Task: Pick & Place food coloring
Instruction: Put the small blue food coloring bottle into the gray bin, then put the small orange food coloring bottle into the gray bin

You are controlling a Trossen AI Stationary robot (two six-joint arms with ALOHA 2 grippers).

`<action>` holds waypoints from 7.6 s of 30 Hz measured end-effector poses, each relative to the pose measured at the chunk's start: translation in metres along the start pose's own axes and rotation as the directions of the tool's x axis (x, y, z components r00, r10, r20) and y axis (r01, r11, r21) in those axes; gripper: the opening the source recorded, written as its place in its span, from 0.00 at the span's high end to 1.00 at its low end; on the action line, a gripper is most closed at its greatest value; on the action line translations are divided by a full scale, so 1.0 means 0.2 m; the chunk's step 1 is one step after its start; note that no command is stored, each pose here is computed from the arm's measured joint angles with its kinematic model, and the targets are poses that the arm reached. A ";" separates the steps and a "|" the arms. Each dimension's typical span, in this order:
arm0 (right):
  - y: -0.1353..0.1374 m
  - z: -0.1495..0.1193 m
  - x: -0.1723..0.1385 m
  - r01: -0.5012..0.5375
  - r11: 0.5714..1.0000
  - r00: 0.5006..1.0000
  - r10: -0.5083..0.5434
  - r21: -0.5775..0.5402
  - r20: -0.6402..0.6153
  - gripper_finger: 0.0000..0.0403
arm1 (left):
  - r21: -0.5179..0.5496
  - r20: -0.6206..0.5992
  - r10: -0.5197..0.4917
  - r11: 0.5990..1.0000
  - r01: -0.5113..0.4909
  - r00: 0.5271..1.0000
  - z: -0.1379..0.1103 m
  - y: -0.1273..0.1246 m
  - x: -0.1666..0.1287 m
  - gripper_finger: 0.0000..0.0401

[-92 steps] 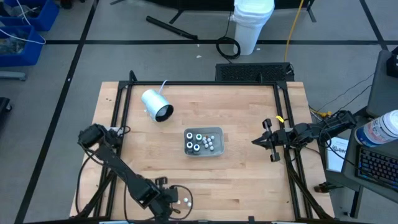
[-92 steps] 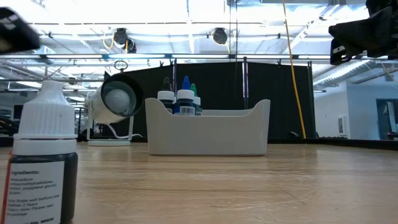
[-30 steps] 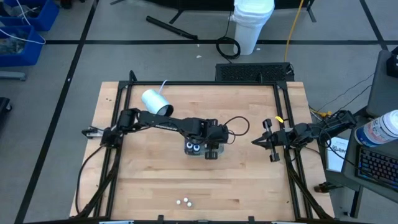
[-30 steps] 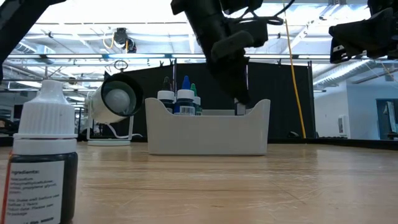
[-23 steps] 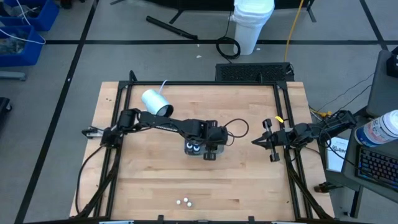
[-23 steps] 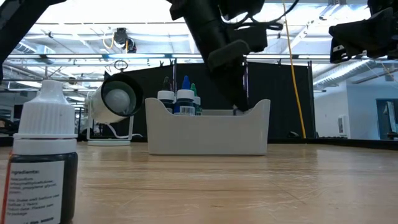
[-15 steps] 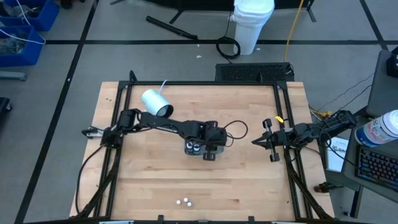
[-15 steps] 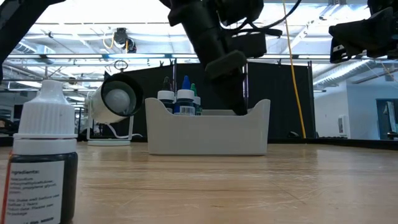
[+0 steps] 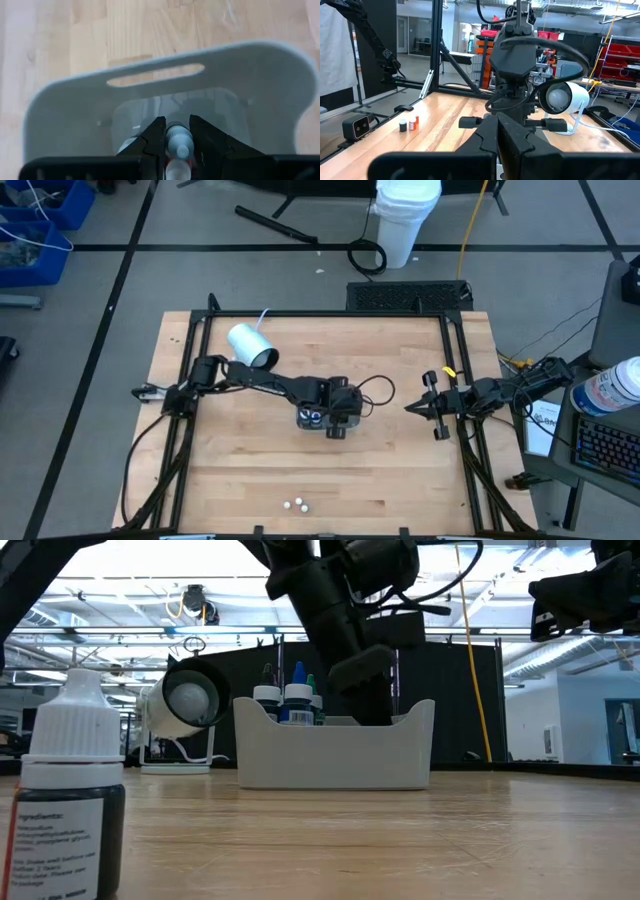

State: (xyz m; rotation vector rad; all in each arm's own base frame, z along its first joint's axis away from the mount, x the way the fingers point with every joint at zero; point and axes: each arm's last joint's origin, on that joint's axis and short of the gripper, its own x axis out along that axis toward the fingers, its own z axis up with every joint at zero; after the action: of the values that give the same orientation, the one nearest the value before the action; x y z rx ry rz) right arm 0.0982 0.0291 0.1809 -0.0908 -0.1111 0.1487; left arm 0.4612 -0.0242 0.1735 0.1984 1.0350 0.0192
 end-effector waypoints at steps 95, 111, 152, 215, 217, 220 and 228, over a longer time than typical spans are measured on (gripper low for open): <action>0.00 0.01 0.00 -0.001 1.000 1.000 0.001 0.030 0.012 1.00 | -0.156 0.522 -0.057 0.975 0.161 0.851 -0.88 -1.35 -0.67 0.90; 0.00 0.01 0.00 -0.001 1.000 1.000 0.001 0.005 0.013 1.00 | -0.285 0.369 -0.096 0.935 0.211 0.924 -0.86 -1.36 -0.62 0.49; 0.00 0.01 0.00 0.002 1.000 1.000 -0.002 0.019 0.012 1.00 | -0.259 0.329 -0.191 0.924 0.282 0.925 -0.83 -1.36 -0.44 0.44; 0.00 0.01 0.00 0.003 1.000 1.000 -0.003 0.013 0.017 1.00 | -0.244 0.453 0.230 0.961 -0.129 0.861 -0.18 -0.68 -1.01 0.78; 0.00 0.01 0.00 0.003 1.000 1.000 -0.003 0.014 0.021 1.00 | -0.308 0.467 0.249 0.945 -0.108 0.848 -0.13 -0.59 -0.98 0.78; 0.00 0.01 0.00 0.004 1.000 1.000 -0.004 0.015 0.028 1.00 | -0.323 0.473 0.208 0.945 -0.052 0.856 -0.08 -0.47 -0.90 0.78; 0.00 0.02 0.00 0.003 1.000 0.999 -0.003 0.010 0.033 1.00 | -0.222 0.482 0.158 0.974 -0.054 0.862 0.01 -0.29 -0.58 0.78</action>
State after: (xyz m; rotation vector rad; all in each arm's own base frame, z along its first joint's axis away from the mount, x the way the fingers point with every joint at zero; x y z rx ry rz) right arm 0.0988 0.0293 0.1843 -0.0782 -0.1434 0.1478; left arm 0.3990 -0.0952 0.2640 0.0674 0.4976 0.1660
